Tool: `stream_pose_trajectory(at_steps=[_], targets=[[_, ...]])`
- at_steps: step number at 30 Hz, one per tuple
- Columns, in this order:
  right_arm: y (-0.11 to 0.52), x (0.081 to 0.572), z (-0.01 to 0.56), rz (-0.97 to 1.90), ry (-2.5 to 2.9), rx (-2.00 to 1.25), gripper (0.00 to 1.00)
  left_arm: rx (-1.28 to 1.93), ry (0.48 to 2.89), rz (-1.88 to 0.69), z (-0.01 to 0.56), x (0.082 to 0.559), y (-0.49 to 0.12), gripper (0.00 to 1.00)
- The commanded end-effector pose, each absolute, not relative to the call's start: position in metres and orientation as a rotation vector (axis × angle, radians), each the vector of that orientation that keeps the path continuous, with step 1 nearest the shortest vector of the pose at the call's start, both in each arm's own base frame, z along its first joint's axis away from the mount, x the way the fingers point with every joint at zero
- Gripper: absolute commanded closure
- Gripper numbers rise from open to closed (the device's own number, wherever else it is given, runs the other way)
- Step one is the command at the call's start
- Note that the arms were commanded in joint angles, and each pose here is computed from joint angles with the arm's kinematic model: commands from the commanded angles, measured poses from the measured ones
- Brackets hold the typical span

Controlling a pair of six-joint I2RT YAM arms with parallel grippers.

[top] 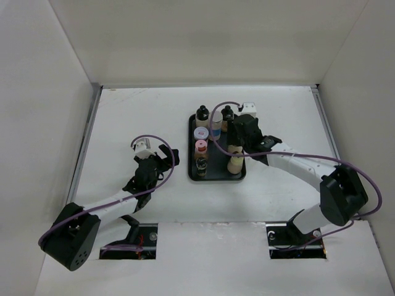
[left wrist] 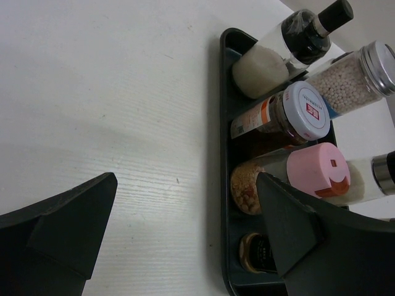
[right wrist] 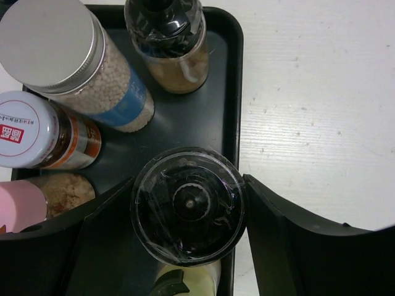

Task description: Organize the condiment bottles

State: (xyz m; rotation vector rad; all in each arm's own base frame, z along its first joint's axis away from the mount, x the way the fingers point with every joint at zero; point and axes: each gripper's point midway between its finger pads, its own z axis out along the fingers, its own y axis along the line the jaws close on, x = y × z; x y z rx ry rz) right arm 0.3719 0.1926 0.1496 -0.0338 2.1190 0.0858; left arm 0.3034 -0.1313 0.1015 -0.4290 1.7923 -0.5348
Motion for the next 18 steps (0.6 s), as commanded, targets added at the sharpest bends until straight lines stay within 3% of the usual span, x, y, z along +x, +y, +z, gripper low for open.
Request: stream_pose_trajectory(at_steps=[1,14,18], targets=[[0.205,0.381,0.176,0.155,2.025,-0.016,0.40,-0.437,1.734,-0.584,0.117,0.307,-0.134,0.00],[0.206,0.362,0.153,0.156,2.076,-0.038,0.39,-0.437,1.735,-0.588,0.118,0.307,-0.135,0.00],[0.203,0.360,0.149,0.149,2.082,-0.027,0.22,-0.442,1.730,-0.583,0.118,0.307,-0.134,0.00]])
